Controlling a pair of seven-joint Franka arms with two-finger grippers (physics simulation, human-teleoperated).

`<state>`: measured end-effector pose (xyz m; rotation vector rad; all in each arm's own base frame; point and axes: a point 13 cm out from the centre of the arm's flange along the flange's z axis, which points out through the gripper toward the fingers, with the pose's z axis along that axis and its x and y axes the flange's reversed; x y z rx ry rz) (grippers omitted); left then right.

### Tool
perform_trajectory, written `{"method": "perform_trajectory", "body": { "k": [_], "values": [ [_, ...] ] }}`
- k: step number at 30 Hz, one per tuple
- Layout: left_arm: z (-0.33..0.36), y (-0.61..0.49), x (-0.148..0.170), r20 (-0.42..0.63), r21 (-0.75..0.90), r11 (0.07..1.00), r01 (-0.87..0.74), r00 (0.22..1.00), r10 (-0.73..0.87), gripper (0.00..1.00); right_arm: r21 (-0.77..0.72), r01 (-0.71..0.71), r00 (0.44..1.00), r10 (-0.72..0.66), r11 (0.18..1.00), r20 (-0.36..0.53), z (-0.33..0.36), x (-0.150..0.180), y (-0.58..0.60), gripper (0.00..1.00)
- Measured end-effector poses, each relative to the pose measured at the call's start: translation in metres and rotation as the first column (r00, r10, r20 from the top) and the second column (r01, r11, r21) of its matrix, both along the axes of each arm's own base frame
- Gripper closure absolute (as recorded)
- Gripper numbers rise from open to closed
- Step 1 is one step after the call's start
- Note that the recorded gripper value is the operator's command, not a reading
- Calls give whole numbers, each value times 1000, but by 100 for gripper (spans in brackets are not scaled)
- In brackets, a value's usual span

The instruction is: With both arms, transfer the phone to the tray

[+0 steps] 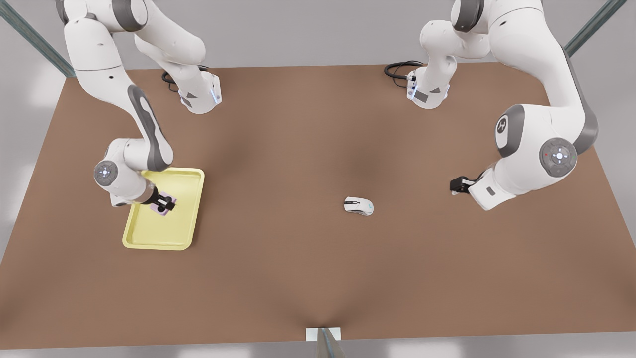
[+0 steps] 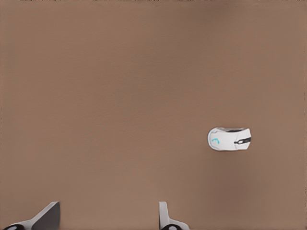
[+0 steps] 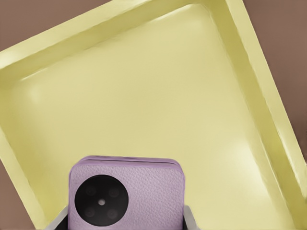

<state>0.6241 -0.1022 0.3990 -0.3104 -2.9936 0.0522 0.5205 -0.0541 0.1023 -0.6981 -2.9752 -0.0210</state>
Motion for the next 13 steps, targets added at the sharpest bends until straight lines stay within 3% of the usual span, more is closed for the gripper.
{"method": "perform_trajectory", "body": {
  "k": [3, 4, 5, 6, 7, 9, 13],
  "values": [
    [-12, -3, 7, -3, 5, 1000, 3, 1000, -3, 0, 13, -109, 994, 109, 994, -10, -5, -2, -2, 0],
    [-16, -3, 10, -1, 8, 1000, 3, 1000, -3, 0, 3, -144, 989, 144, 990, 27, 17, 19, -4, 0],
    [-16, -4, 12, 4, 8, 1000, 2, 1000, -2, 0, -22, -182, 978, 184, 983, 99, 67, 62, -2, 0],
    [-17, -3, 14, 9, 9, 1000, 2, 1000, -2, 0, -57, -222, 955, 229, 973, 191, 144, 116, 8, 0],
    [-16, -3, 16, 15, 9, 1000, 1, 1000, -1, 0, -92, -258, 928, 273, 962, 255, 223, 141, 22, 0],
    [-14, -3, 20, 26, 10, 1000, 0, 1000, 0, 0, -132, -301, 904, 327, 944, 275, 322, 124, 42, 0],
    [-14, -3, 23, 35, 12, 1000, -2, 999, 2, 0, -96, -348, 915, 360, 933, 179, 359, 99, 54, 0]
  ]
}}
